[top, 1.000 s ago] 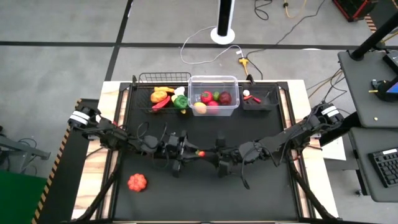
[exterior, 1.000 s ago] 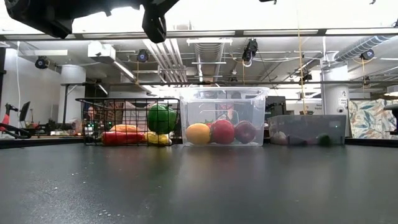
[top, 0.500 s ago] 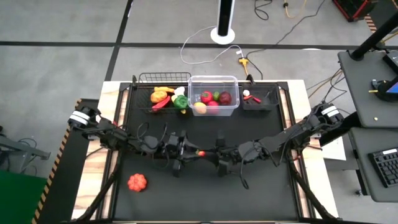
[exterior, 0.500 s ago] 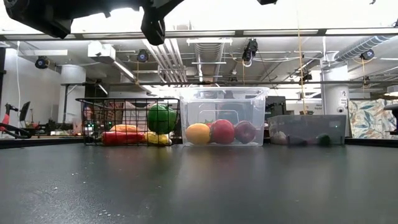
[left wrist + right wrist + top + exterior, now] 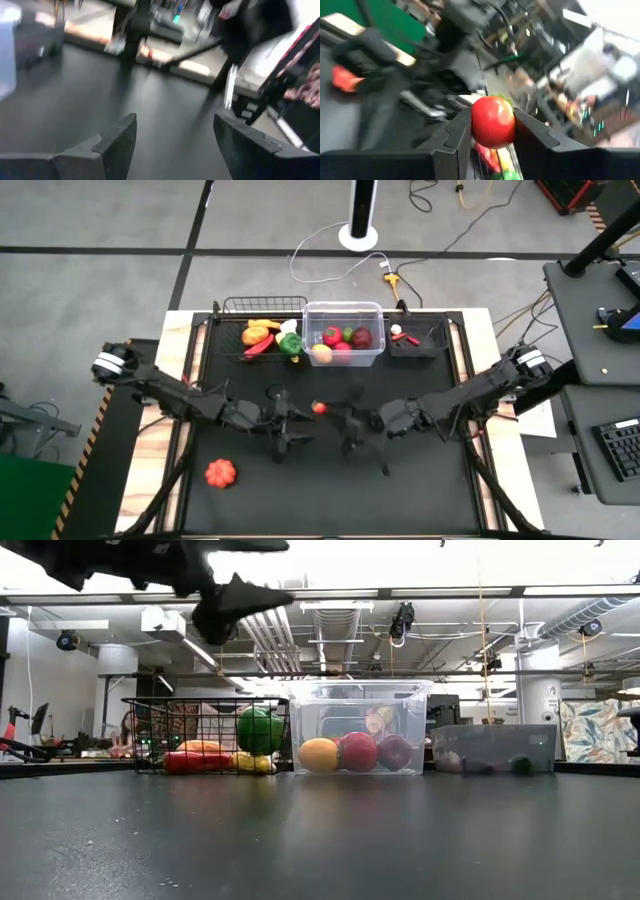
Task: Sort produce into baskets
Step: Put the orange tomato into the transparent bin
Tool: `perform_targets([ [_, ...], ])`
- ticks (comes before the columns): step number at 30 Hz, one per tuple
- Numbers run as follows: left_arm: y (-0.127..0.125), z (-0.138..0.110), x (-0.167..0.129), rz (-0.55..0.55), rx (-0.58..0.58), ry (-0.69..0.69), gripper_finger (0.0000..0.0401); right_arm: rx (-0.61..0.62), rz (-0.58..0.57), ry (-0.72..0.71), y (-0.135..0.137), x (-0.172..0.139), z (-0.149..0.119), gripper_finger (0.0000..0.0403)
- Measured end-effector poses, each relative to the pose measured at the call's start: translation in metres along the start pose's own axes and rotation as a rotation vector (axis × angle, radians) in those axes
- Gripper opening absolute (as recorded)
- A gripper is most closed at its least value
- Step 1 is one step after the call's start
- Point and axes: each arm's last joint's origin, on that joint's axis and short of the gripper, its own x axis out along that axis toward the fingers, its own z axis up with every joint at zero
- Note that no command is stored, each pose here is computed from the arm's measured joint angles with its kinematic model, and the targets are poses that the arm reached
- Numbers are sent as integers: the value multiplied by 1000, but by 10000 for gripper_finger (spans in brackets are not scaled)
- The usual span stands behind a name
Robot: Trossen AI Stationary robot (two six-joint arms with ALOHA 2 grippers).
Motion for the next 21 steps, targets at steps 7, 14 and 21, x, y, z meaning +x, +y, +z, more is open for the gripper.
perform_targets([
  [7,4,-4,-15,142,-84,198,244,288,57,224,-72,27,13,114],
  [14,0,3,-31,424,-82,309,244,572,22,572,-152,48,-28,115],
  [21,-8,8,-31,562,-46,352,244,780,83,856,-201,76,-115,115],
])
